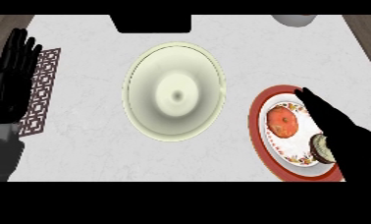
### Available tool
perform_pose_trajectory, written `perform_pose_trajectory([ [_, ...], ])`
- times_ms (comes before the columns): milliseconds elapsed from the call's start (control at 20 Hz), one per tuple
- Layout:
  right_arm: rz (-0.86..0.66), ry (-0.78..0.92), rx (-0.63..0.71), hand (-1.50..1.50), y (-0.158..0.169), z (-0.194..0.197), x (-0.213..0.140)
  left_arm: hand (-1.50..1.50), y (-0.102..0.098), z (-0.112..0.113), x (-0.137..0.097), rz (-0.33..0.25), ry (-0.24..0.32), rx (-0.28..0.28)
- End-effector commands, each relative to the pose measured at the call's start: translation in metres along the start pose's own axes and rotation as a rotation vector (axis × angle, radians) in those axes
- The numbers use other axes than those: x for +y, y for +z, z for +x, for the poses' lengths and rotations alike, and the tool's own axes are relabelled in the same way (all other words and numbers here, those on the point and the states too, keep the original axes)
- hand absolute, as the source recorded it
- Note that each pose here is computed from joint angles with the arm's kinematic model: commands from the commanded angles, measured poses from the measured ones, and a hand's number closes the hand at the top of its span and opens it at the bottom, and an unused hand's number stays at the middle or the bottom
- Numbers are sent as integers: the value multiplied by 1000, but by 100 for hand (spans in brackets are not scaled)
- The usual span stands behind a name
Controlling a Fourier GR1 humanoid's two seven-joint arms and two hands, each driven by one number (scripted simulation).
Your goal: Pick the squash from the plate and place it in the bowl
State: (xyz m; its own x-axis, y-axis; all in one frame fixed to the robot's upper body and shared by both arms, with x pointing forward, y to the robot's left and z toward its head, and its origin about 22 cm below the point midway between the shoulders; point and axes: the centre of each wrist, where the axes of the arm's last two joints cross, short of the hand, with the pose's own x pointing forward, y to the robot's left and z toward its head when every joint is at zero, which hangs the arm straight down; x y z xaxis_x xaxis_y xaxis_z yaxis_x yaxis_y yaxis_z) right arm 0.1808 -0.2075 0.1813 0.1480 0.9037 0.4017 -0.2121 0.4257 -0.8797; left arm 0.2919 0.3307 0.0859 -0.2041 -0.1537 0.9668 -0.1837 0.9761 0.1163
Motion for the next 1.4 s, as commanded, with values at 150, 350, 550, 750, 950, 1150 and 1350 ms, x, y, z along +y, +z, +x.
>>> perform_pose_trajectory([
  [150,63,53,131,-150,-12,-8,3,0,4,-11,16,1,16,-8],
  [350,101,61,161,-150,-21,-6,24,0,-2,-4,4,4,-1,1],
  [550,104,41,181,-150,-28,-23,40,0,-6,2,-7,-1,13,2],
  [750,92,28,198,-150,-47,-42,47,0,5,0,-23,4,10,-6],
  [950,76,31,193,-150,-64,-49,43,0,-9,-15,-1,5,7,3],
  [1150,65,22,152,-150,-63,-57,42,0,-7,0,-16,-21,9,-4],
  [1350,82,23,121,-150,-69,-67,55,0,-7,1,4,-17,28,6],
])
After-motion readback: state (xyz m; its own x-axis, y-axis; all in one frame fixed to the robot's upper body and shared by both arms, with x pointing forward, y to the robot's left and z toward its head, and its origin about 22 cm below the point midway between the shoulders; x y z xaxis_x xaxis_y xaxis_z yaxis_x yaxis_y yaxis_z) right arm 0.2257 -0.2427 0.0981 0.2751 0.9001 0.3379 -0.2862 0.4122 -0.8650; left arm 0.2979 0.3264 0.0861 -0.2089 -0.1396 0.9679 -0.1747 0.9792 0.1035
